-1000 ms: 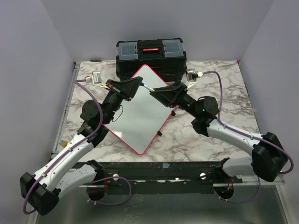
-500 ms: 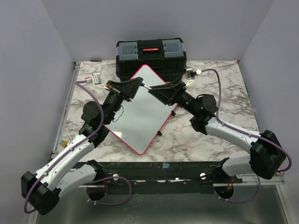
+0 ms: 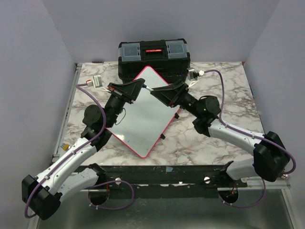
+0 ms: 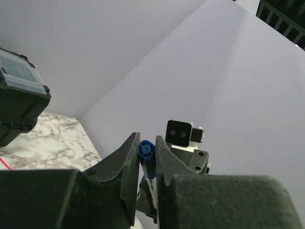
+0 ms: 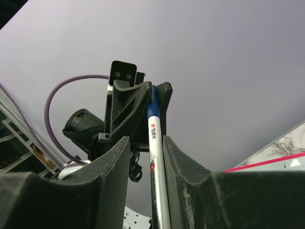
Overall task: Write a sentence on the whiteboard
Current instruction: Open the pen cap of the whiteboard marker, then place the pen cap at the center of the board.
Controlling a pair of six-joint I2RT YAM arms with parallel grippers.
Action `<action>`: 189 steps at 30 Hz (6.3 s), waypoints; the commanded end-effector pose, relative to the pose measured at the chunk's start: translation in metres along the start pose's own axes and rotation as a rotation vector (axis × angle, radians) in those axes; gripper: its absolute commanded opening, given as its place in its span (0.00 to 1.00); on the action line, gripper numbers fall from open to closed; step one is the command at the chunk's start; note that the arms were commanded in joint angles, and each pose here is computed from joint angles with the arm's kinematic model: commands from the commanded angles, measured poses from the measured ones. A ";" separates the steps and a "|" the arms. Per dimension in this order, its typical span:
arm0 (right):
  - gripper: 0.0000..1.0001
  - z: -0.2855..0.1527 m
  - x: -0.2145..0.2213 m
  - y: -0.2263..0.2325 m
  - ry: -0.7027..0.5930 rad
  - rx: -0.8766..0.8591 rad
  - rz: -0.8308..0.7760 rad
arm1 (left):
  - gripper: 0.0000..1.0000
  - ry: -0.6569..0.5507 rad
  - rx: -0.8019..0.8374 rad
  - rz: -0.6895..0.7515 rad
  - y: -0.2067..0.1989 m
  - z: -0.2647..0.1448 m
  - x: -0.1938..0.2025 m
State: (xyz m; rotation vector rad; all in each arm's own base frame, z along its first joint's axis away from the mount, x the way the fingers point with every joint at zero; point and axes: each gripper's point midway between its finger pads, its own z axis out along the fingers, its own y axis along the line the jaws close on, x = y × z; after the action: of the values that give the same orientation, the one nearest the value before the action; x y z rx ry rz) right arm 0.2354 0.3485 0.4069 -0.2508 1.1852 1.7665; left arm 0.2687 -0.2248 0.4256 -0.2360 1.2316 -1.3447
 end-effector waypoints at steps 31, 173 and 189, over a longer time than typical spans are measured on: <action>0.49 0.016 -0.017 0.037 -0.031 -0.132 -0.022 | 0.00 -0.062 -0.163 -0.008 0.043 -0.021 0.008; 0.01 -0.096 -0.079 -0.011 -0.268 0.552 -0.333 | 0.00 0.113 -0.182 0.011 0.083 0.027 0.069; 0.01 -0.129 -0.119 -0.004 -0.342 0.747 -0.491 | 0.00 0.764 -0.217 0.372 0.135 0.024 0.279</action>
State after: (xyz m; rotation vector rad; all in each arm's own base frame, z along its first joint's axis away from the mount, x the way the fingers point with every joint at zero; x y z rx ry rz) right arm 0.2576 0.1962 0.4094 0.1363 1.3053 0.9188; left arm 0.3148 -0.4001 0.2200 0.1473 1.8860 -1.1078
